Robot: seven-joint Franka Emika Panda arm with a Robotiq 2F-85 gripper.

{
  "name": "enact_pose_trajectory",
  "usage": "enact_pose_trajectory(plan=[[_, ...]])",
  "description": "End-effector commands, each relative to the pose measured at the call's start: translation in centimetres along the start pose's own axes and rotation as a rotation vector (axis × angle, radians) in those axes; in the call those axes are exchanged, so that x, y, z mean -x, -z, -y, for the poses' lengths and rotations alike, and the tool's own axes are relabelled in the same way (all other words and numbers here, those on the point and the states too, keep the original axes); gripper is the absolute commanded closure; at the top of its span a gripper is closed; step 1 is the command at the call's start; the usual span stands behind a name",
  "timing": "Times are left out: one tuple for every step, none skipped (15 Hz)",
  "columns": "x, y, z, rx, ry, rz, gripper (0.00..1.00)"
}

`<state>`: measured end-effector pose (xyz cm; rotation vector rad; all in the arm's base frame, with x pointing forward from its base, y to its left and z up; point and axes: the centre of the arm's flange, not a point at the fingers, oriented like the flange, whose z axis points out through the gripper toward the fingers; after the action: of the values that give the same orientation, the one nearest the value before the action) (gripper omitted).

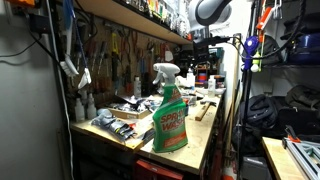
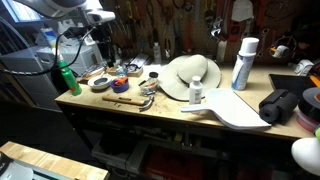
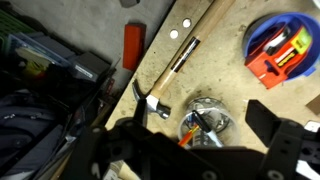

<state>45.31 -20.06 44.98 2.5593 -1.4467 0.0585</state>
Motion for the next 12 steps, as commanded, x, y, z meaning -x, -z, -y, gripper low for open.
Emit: enact_pose_trajectory(plan=[[-3.9, -4.8, -0.6, 0.051, -0.188, 0.056, 0.0], [-4.6, -6.3, -1.1, 0.068, -0.241, 0.072, 0.0], [-5.1, -8.0, -1.6, 0.094, -0.289, 0.09, 0.0], [-5.5, -9.0, -2.0, 0.123, -0.338, 0.11, 0.0], [-4.2, -7.1, -2.3, 0.089, -0.255, 0.088, 0.0], [-4.6, -8.3, -2.6, 0.109, -0.288, 0.102, 0.0], [-4.9, -9.1, -2.6, 0.121, -0.304, 0.109, 0.0], [-5.1, -9.4, -2.5, 0.126, -0.312, 0.111, 0.0], [-5.2, -9.4, -2.4, 0.126, -0.316, 0.109, 0.0], [-5.2, -9.2, -2.3, 0.124, -0.319, 0.106, 0.0], [-5.3, -9.1, -2.3, 0.123, -0.32, 0.104, 0.0], [-5.8, -9.7, -2.5, 0.128, -0.328, 0.15, 0.0]])
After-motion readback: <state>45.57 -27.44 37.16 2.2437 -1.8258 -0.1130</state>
